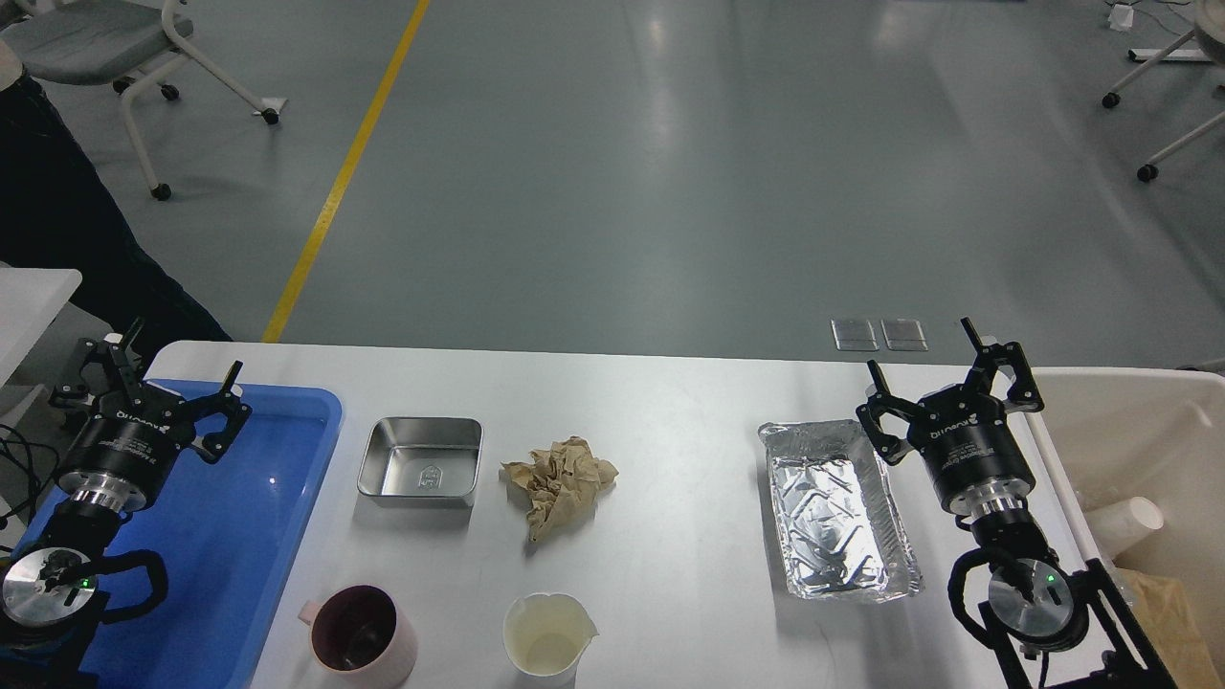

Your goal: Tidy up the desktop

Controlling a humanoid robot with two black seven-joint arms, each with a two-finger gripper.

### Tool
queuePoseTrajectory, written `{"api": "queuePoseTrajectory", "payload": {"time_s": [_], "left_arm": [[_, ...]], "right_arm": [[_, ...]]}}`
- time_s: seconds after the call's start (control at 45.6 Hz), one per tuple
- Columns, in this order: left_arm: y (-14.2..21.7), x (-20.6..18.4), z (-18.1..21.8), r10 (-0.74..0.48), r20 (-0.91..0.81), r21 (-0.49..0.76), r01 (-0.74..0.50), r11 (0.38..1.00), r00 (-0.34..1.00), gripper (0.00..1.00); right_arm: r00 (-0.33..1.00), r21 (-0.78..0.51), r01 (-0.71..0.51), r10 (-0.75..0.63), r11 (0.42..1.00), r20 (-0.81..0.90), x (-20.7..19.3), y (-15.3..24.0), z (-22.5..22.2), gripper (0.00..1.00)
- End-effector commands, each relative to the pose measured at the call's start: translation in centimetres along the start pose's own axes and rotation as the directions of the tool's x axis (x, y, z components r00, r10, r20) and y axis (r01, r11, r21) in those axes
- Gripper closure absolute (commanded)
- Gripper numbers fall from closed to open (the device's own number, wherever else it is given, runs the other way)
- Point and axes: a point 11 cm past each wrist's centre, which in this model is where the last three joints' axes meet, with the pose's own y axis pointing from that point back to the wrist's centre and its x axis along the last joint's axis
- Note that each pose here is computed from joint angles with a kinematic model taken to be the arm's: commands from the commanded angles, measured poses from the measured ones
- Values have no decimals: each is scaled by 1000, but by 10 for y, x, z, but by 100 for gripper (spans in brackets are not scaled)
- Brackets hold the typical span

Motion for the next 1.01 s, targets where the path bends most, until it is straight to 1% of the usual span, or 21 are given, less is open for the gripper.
{"api": "queuePoseTrajectory", "payload": {"time_s": [0.0,0.11,0.482,0.724,0.811,0.877,0.987], "left_arm": [[-6,-7,2,-24,3,5,24,1000,1000,1],[-6,-9,1,-30,0,0,30,1000,1000,1],[-3,-3,-1,-5,-5,-8,5,1000,1000,1],[0,1,-5,8,3,11,-8,1000,1000,1],[3,4,-7,15,28,35,-16,999,999,1],[5,6,-4,20,78,59,-25,998,997,1],[11,18,0,81,141,82,-93,992,987,1]], "right_arm": [[1000,-1,7,-7,1000,0,-1,0,0,0],[1000,5,23,-23,1000,-2,-6,-1,-1,0],[1000,2,25,-25,1000,-2,-7,-1,1,0],[999,-11,34,-34,999,-9,-10,0,4,0],[999,-10,34,-34,999,-9,-10,0,4,0],[999,-10,34,-34,999,-9,-10,0,4,0],[999,-10,34,-34,999,-9,-10,0,4,0]]}}
